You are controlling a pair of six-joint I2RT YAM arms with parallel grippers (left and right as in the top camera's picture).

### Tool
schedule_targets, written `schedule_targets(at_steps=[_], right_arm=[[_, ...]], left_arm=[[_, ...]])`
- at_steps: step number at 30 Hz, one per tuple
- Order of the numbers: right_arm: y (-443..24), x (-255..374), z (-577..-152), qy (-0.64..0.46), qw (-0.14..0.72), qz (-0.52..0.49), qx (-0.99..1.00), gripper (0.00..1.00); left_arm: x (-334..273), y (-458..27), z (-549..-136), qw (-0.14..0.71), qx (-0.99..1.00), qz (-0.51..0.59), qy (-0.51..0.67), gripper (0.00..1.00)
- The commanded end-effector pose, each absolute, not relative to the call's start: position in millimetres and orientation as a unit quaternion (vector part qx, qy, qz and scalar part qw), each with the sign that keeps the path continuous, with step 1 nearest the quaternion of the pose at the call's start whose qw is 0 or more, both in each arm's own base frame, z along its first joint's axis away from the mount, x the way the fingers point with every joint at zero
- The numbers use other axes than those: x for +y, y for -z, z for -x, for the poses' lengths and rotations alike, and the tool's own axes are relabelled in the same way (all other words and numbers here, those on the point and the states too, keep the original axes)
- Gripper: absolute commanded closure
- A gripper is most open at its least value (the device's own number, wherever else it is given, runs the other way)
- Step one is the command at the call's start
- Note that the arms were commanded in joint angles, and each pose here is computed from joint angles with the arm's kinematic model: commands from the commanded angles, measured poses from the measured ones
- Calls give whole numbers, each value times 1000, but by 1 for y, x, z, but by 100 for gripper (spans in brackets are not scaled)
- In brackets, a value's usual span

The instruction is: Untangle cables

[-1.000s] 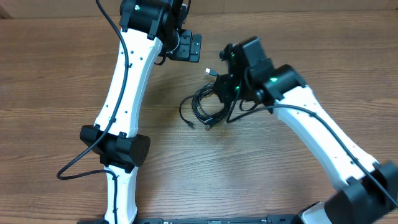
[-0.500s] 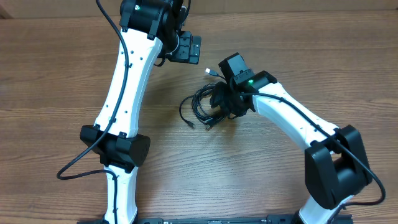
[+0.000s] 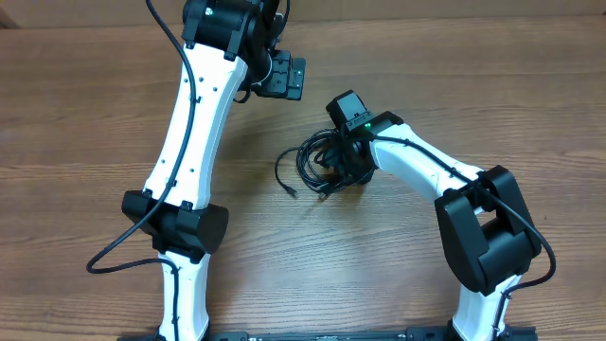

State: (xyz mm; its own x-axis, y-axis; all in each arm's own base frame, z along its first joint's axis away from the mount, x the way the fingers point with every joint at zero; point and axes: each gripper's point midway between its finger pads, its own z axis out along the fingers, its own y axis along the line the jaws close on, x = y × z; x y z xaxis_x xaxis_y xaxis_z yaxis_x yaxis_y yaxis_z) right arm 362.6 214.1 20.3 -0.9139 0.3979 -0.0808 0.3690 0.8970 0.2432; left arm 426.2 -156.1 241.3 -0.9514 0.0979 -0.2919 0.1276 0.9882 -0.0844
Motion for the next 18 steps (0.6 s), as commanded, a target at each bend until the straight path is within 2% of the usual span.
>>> schedule_targets(at_steps=[1,2,4,5,7,8,9,12,13,15,16,18], right_arm=[[-16,207,-366,-101,70,-202,972,27],[-16,207,-366,-101,70,-202,972,5],[-16,207,-366,-100,70,-198,973,0],[-16,207,-366,-100,71,-190,974,2],[-16,207,-366,-99,72,-186,975,39],[-15,207,-366,-99,71,-186,975,52],[-15,207,-366,-100,71,-186,975,57],[-17,210,-368,-106,73,-185,974,60],[-18,213,-368,-114,70,-183,974,57],[-26,223,-370,-140,63,-163,975,27],[-32,229,-373,-157,62,-148,974,21],[-42,232,-378,-167,64,-144,973,18]], left_arm=[[-157,-247,-424,152,985,-68,53,0],[-157,-247,-424,152,985,-68,54,0],[-157,-247,-424,152,985,-68,54,0],[-157,-247,-424,152,985,-67,54,0],[-157,-247,-424,152,985,-67,54,0],[-157,-247,-424,152,985,-67,54,0],[-157,-247,-424,152,985,-67,54,0],[-157,-247,-424,152,985,-67,54,0],[-157,-247,-424,152,985,-67,53,0],[-157,-247,-424,151,985,-68,53,0],[-157,-246,-424,150,985,-68,53,1],[-156,-244,-424,147,985,-68,52,0]])
